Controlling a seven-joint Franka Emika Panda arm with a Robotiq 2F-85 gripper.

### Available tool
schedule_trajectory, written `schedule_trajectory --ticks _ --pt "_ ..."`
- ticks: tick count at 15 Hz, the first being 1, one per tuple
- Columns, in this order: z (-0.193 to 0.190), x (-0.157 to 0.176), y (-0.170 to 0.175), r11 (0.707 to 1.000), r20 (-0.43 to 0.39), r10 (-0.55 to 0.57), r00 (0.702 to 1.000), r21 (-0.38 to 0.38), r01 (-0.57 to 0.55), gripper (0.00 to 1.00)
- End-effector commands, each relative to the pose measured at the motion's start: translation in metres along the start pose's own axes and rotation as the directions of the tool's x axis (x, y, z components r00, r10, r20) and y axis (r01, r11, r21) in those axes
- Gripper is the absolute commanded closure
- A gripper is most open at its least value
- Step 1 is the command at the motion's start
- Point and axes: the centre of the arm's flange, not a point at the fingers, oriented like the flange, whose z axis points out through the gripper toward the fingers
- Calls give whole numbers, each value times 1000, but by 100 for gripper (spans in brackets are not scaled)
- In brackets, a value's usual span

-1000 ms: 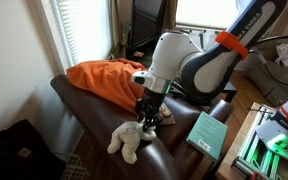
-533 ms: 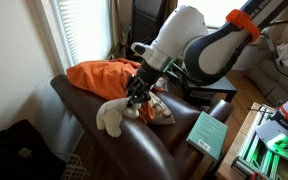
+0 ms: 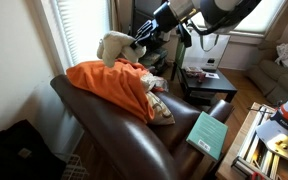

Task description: Put the white plush bear on the orange towel

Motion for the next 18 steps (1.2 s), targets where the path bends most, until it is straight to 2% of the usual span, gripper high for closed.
schedule_trajectory --ticks 1,2,6,8,10,12,15,16,18 --pt "-7 1 6 1000 -7 14 1000 -16 -14 81" --pt "-10 0 8 1000 -9 20 1000 -23 -20 95" --pt "3 -6 76 981 19 162 987 -109 -159 95" --pt "18 -17 109 968 57 224 973 -128 -215 95" --pt "36 -29 125 958 101 269 958 -135 -254 95" --pt "58 -37 128 955 149 293 944 -99 -281 95" --pt "93 -27 107 965 186 262 947 -37 -260 95" --pt "101 -20 103 967 183 255 950 -35 -253 95" --pt "110 -10 103 968 173 251 952 -77 -241 95"
